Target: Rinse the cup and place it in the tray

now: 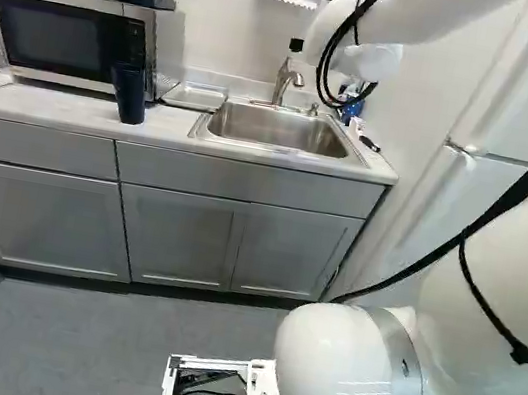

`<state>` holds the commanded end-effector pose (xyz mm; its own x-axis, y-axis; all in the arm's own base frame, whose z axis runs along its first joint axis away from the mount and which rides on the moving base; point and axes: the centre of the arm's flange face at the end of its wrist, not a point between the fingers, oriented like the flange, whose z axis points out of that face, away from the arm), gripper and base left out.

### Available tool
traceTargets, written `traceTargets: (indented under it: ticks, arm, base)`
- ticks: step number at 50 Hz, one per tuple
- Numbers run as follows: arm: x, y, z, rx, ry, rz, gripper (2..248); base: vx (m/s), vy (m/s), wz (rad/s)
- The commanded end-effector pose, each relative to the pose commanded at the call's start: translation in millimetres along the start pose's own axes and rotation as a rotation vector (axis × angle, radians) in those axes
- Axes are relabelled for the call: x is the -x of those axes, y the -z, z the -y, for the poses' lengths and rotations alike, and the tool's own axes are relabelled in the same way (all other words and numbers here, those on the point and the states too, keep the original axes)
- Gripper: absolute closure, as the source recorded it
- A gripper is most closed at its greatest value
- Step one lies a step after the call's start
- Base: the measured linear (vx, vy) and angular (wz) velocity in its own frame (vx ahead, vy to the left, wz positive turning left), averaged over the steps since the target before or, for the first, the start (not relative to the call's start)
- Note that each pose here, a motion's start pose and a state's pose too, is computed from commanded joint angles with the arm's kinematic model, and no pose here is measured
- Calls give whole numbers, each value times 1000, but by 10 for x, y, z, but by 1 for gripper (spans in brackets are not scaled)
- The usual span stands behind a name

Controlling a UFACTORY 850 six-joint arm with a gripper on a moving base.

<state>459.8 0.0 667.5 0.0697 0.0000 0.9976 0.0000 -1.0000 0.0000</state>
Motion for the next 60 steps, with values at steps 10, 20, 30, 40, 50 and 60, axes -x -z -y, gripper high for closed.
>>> traceTargets:
  ticks: [10, 20, 30, 40, 50, 60]
  arm:
    - [0, 0, 0, 0, 0, 0, 3]
    - [0, 0, 0, 0, 0, 0, 3]
    - [0, 0, 0, 0, 0, 0, 3]
    - [0, 0, 0, 0, 0, 0, 3]
    - [0, 0, 0, 0, 0, 0, 3]
    - [0, 0, 0, 0, 0, 0, 3]
  base:
    - [205, -38, 0]
    - [171, -23, 7]
    - [121, -9, -2]
    - [101, -2, -1]
    - [108, 1, 2]
    - [84, 1, -1]
